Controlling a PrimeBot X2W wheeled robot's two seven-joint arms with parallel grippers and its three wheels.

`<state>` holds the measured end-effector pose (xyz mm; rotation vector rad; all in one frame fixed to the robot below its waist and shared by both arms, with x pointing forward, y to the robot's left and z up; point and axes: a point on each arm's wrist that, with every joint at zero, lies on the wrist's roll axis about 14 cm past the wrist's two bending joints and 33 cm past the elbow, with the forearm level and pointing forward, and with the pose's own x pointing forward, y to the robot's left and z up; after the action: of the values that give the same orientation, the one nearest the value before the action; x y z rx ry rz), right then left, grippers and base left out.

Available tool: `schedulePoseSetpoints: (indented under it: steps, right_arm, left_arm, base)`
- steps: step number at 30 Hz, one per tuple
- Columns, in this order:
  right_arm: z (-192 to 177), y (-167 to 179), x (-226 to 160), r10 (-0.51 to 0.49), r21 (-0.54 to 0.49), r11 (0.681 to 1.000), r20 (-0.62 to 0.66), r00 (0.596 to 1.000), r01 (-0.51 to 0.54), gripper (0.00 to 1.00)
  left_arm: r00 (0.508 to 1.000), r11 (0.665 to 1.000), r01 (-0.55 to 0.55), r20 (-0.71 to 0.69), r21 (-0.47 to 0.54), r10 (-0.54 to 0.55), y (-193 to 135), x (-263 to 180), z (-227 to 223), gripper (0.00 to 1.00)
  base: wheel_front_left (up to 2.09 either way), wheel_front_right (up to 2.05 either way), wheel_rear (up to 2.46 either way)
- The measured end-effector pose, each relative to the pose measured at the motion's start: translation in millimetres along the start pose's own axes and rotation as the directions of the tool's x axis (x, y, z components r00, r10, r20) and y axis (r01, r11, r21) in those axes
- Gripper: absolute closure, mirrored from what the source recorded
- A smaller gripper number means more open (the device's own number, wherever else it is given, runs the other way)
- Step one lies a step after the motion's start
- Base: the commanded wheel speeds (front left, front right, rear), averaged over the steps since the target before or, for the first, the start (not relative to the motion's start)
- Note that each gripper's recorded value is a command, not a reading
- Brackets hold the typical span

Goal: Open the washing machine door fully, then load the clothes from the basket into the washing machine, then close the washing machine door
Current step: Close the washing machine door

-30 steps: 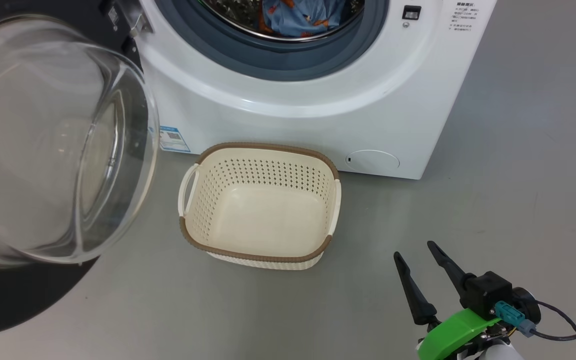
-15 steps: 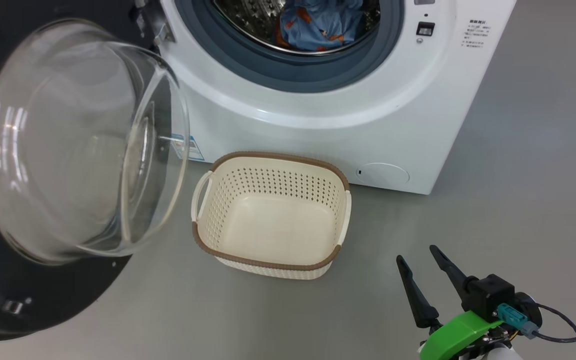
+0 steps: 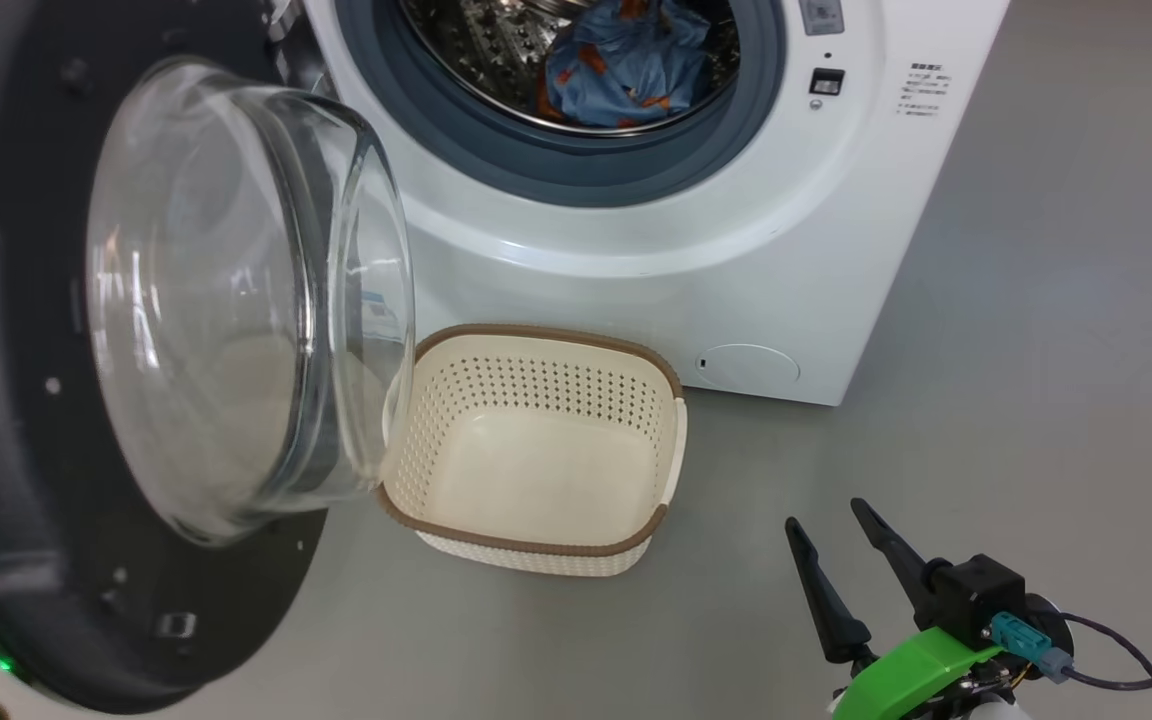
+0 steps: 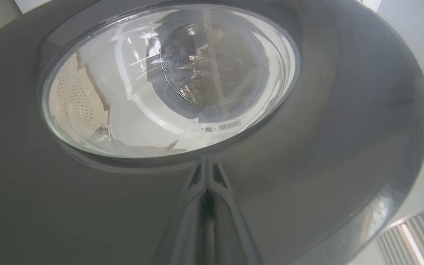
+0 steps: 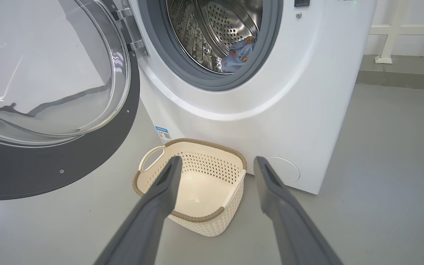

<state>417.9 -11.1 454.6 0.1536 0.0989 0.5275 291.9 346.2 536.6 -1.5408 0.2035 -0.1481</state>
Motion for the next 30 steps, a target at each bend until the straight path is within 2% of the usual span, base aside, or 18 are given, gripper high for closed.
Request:
schedulePoseSetpoints:
  steps: [11, 20, 30]
  right_arm:
    - [-5.4, -18.3, -16.6, -0.063, 0.016, 0.998, -0.013, 0.998, 0.063, 0.00]
    - [-7.1, -39.6, -30.0, -0.133, 0.026, 0.991, -0.015, 0.991, 0.134, 0.00]
    - [-6.3, -68.9, -49.8, -0.232, 0.034, 0.972, -0.011, 0.973, 0.232, 0.00]
  left_arm:
    - [0.969, 0.986, 0.158, -0.187, -0.044, -0.163, -28.6, 37.6, -63.7, 1.00]
    - [0.920, 0.971, 0.215, -0.312, -0.106, -0.238, -36.8, 73.5, -113.7, 1.00]
    - [0.885, 0.956, 0.263, -0.362, -0.128, -0.292, -40.5, 121.5, -146.9, 1.00]
  base:
    - [0.00, 0.00, 0.00]
    - [0.00, 0.00, 0.00]
    - [0.00, 0.00, 0.00]
